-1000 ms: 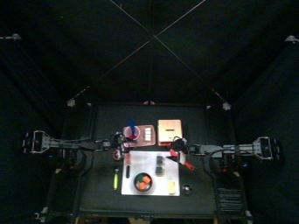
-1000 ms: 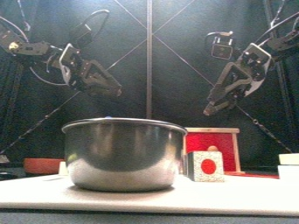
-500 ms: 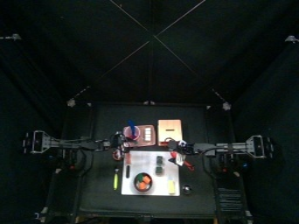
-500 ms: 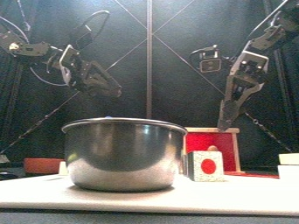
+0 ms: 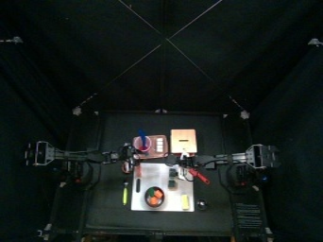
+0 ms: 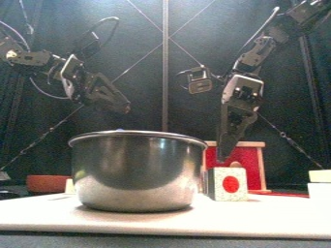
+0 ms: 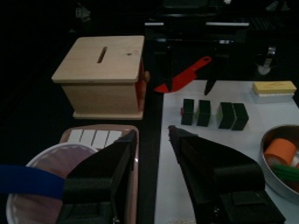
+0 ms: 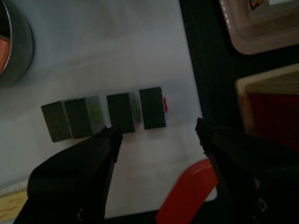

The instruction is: Put top two sushi roll pieces into soy sauce

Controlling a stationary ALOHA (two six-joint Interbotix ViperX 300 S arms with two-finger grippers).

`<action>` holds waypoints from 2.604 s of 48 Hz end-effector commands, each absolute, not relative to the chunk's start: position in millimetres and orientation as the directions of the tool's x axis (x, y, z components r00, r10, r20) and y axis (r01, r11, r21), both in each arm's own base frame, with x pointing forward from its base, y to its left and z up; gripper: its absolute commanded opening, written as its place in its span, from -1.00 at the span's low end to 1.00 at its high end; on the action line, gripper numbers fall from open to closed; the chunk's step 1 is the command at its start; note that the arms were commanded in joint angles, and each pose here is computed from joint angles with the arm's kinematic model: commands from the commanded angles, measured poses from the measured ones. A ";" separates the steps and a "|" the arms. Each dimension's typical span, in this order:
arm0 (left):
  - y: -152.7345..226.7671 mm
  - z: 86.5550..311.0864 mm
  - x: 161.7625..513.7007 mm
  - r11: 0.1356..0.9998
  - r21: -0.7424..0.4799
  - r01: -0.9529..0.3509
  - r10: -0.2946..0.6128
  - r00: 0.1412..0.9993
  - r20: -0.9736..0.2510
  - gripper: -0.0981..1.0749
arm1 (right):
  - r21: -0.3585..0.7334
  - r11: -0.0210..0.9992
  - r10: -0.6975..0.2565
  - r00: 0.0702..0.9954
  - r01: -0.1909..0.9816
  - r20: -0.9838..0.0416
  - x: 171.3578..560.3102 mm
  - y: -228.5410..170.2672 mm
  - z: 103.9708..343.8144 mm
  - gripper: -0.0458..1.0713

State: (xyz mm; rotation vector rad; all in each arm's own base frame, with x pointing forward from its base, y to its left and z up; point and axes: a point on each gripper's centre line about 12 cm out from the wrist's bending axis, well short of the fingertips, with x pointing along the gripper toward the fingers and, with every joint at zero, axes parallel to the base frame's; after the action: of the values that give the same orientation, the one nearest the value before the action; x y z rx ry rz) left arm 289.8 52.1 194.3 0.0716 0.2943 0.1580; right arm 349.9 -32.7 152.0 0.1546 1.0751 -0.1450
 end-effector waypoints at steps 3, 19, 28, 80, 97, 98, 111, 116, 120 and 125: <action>53.2 198.0 290.8 0.984 0.094 -0.149 0.169 0.949 -0.265 0.46 | 0.055 0.980 -0.050 0.504 0.190 -0.862 359.8 -35.0 160.6 0.82; 52.9 195.0 288.7 0.984 0.092 -0.149 0.169 0.947 -0.273 0.46 | 0.048 0.978 -0.063 0.501 0.205 -0.863 365.6 -43.4 151.5 0.82; 53.1 193.0 287.2 0.984 0.091 -0.151 0.170 0.945 -0.279 0.46 | 0.046 0.974 -0.072 0.500 0.220 -0.863 364.1 -48.9 153.4 0.82; 53.3 185.9 281.9 0.984 0.072 -0.165 0.179 0.937 -0.299 0.46 | 0.043 0.975 -0.064 0.455 0.220 -0.888 368.4 -47.8 136.9 0.16; 53.5 187.9 283.4 0.984 0.072 -0.165 0.179 0.939 -0.293 0.46 | 0.068 0.986 -0.032 0.570 0.154 -0.821 378.4 -22.0 212.0 0.14; 53.6 187.5 283.5 0.984 0.072 -0.165 0.179 0.939 -0.295 0.46 | 0.072 0.987 -0.021 0.574 0.140 -0.818 380.6 -16.0 214.3 0.14; 53.7 189.4 284.5 0.984 0.077 -0.163 0.179 0.941 -0.289 0.46 | 0.186 0.982 0.127 0.573 0.044 -0.810 404.1 48.7 218.5 0.14; 53.6 188.9 284.1 0.984 0.079 -0.163 0.179 0.940 -0.290 0.46 | 0.236 0.971 0.178 0.574 0.028 -0.799 412.1 68.8 217.2 0.14; 53.2 188.4 283.8 0.984 0.083 -0.158 0.176 0.940 -0.292 0.46 | 0.248 0.969 0.191 0.586 0.018 -0.788 419.2 76.7 215.1 0.14; 52.7 187.7 283.5 0.984 0.090 -0.152 0.172 0.940 -0.295 0.46 | 0.254 0.967 0.200 0.582 0.013 -0.788 426.7 83.4 208.4 0.14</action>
State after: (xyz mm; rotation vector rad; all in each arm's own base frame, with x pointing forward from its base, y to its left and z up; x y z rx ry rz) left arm 279.7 51.4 181.2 0.0575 0.3319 0.1644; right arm 417.8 78.4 192.8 0.2333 1.0001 0.0954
